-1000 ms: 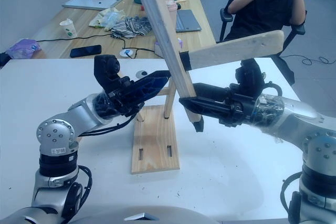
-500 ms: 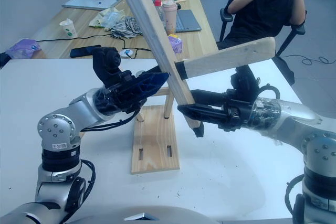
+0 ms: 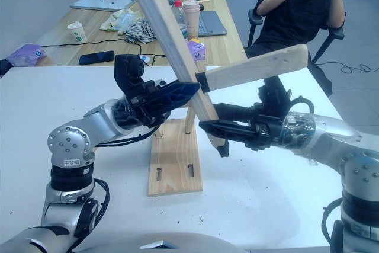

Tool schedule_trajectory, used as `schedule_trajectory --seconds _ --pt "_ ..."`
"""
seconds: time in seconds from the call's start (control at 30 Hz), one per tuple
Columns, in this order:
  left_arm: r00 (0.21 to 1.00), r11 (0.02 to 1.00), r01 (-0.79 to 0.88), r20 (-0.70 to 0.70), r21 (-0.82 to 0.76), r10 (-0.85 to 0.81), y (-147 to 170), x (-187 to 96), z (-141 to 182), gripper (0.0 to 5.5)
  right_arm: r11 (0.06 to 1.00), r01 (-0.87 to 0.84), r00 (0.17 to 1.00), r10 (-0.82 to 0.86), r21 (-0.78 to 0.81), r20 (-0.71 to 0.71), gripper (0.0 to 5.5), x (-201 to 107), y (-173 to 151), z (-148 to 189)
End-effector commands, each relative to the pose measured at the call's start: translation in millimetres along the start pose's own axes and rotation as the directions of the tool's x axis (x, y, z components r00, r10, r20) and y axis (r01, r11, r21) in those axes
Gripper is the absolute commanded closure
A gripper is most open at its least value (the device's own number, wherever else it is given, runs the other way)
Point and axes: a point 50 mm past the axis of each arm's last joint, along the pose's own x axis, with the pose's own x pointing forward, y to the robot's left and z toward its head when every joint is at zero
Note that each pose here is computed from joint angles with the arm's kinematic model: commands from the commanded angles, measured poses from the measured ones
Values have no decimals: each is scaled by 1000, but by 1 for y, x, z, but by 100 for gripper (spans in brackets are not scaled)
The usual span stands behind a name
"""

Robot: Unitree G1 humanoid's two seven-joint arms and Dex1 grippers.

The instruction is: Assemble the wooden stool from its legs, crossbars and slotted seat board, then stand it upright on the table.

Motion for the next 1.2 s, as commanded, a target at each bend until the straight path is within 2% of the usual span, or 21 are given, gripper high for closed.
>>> schedule_trajectory --seconds 0.03,0.23,0.27,0.37,0.47,0.6,0.73,0.8,1.03,1.2 --pt "1000 1000 4 -11 0 -4 -1 0 1 327 1000 -1 1000 1 -21 2 347 1 2 2" --pt "1000 1000 -7 -3 6 7 -1 0 3 331 999 26 1000 -25 -20 9 347 1 0 2" --pt "1000 999 -25 6 20 25 1 -1 5 331 999 33 999 -33 -11 9 310 0 -2 1" --pt "994 994 -94 51 51 92 9 -6 13 341 999 36 999 -36 21 -22 269 -5 -3 -5" --pt "985 984 -161 83 78 154 15 -16 21 347 994 80 996 -77 68 -46 231 -21 -10 -16" --pt "967 960 -248 101 128 236 21 -36 26 347 976 163 979 -142 141 -147 230 -50 -21 -46" --pt "940 928 -282 -122 243 318 14 -76 -7 347 922 324 941 -292 210 -169 230 -86 -49 -69" --pt "926 920 -276 -179 280 332 9 -93 -13 347 906 355 932 -325 229 -159 230 -95 -57 -75" --pt "899 867 -273 -211 416 384 10 -127 -9 347 894 372 927 -342 249 -154 230 -100 -66 -84" --pt "885 891 -275 -269 361 381 21 -139 -36 347 888 390 919 -358 244 -168 230 -100 -72 -87"
